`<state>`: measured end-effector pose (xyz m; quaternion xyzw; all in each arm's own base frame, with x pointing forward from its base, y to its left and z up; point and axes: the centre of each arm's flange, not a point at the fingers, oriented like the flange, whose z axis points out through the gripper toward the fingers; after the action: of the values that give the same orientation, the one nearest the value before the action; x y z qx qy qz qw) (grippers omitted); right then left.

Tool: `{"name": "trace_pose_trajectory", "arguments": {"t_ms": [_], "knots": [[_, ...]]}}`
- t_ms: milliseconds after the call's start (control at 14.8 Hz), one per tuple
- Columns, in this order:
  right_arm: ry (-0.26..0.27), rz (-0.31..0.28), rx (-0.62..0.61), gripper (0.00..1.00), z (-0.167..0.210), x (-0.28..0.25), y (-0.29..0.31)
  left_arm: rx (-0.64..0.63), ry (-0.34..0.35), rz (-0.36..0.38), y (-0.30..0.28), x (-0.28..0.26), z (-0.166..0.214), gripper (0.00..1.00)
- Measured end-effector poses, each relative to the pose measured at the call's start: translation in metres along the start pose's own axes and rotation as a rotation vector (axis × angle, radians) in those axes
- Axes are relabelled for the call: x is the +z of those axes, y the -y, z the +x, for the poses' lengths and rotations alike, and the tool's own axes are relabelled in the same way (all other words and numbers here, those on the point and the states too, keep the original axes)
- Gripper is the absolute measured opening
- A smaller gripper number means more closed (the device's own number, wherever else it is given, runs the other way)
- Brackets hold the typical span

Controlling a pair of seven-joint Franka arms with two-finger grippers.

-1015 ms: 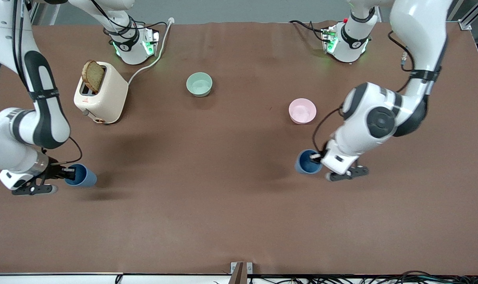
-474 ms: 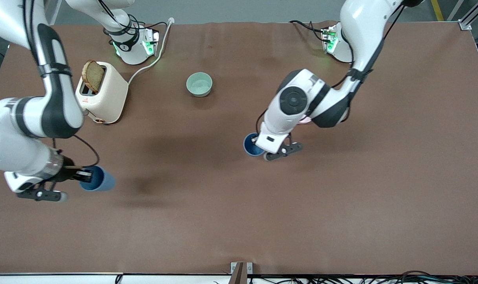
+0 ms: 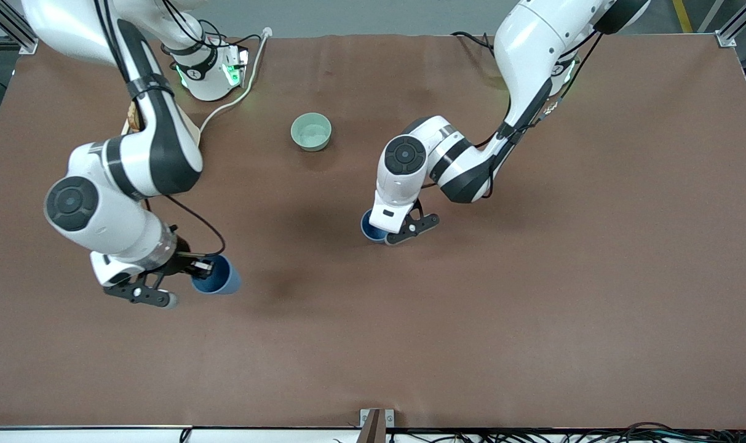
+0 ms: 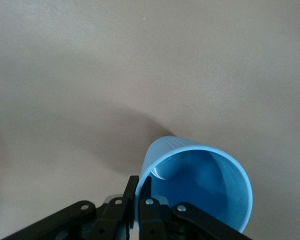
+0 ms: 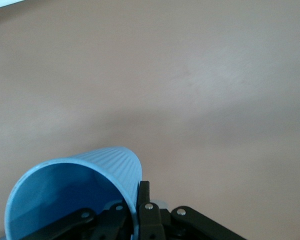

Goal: Stack blue cups with both arms

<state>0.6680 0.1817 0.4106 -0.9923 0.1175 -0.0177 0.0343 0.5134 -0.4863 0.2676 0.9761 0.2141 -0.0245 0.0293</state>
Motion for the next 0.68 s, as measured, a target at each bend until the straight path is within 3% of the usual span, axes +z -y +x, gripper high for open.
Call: {"name": "trace_pose_trajectory", "arguments": {"t_ms": [135,203,474,677], "knots": [[0.014,0.022,0.006,0.05,-0.016,0.001,0.029,-0.004,0.0,-0.006,0.0,0.005,0.003,0.07],[0.02,0.029,0.009,0.05,-0.024,0.002,0.041,-0.006,-0.001,-0.01,-0.001,0.006,0.004,0.14],[0.035,0.038,0.038,0.05,-0.055,0.003,0.085,-0.024,-0.045,-0.073,-0.009,-0.036,0.024,0.51],[0.045,0.038,0.053,0.05,-0.089,0.006,0.126,-0.014,-0.123,-0.09,0.012,-0.126,0.069,0.79]]}}
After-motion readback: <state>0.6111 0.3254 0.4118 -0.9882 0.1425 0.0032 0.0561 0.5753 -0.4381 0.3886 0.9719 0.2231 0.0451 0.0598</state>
